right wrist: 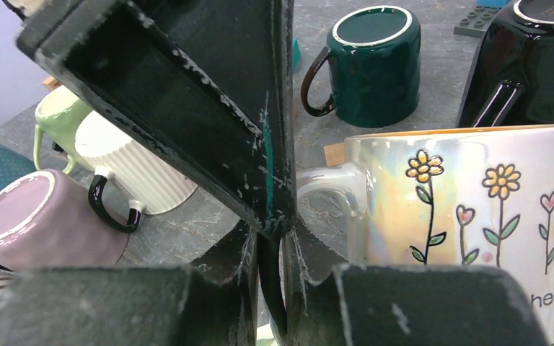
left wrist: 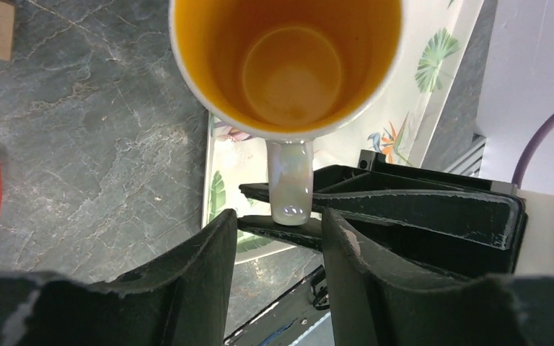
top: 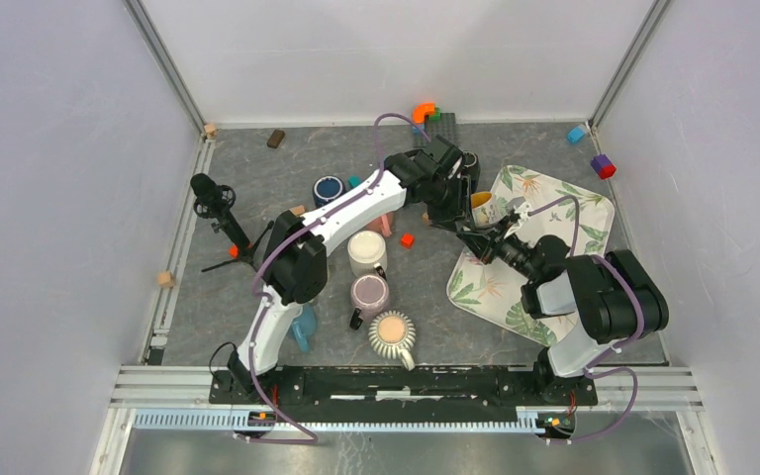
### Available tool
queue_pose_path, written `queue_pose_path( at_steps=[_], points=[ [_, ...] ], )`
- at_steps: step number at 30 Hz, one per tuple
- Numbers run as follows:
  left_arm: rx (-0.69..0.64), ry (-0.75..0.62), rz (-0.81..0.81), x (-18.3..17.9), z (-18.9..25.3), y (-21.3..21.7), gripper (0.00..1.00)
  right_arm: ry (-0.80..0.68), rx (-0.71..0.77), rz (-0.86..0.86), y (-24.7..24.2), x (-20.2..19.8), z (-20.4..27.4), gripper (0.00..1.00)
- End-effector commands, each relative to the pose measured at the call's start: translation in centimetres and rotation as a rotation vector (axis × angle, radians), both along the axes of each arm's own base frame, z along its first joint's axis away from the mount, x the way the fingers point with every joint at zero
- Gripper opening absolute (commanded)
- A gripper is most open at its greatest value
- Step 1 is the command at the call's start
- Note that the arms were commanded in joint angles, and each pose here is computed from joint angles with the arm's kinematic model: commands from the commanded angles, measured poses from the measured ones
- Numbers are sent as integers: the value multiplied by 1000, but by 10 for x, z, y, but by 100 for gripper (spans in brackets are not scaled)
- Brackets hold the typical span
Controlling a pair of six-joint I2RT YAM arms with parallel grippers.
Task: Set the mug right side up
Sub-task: Place the cup on the tray.
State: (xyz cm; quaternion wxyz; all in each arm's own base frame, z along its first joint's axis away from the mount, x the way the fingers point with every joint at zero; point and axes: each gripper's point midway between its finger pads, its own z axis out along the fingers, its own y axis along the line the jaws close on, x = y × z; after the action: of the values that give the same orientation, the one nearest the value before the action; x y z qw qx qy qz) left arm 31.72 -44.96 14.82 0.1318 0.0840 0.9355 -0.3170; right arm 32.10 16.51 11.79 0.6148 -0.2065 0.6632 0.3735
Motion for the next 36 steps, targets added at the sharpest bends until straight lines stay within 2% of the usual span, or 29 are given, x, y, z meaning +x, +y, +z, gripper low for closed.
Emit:
queue_pose_path(
  at_steps=[1,12,16,20,24,25,28,31,33,36],
  points=[
    [4,-63,-21,13,7,-5,53,-618,33,5,0,-16,119,0],
    [9,-71,-10,27,-4,-17,50,-623,29,2,0,-16,119,0],
    [9,-62,-5,27,-9,-18,46,-617,32,3,1,-16,118,0],
    [-14,-61,-4,29,-7,-23,36,-619,31,4,1,-17,118,0],
    [-29,-68,-9,29,-4,-27,19,-616,35,-7,0,-17,118,1],
    [-31,-71,-8,29,-3,-28,15,-613,37,-11,0,-17,118,4],
    [-45,-91,-16,29,3,-30,3,-596,57,-39,-4,-15,119,22],
    [-57,-137,-25,30,14,-32,2,-559,77,-88,-11,-13,118,47],
    [-61,-177,-31,32,21,-33,2,-508,80,-127,-16,-9,111,58],
    [-68,-230,-49,31,30,-37,2,-430,70,-158,-19,-5,100,66]
  ],
)
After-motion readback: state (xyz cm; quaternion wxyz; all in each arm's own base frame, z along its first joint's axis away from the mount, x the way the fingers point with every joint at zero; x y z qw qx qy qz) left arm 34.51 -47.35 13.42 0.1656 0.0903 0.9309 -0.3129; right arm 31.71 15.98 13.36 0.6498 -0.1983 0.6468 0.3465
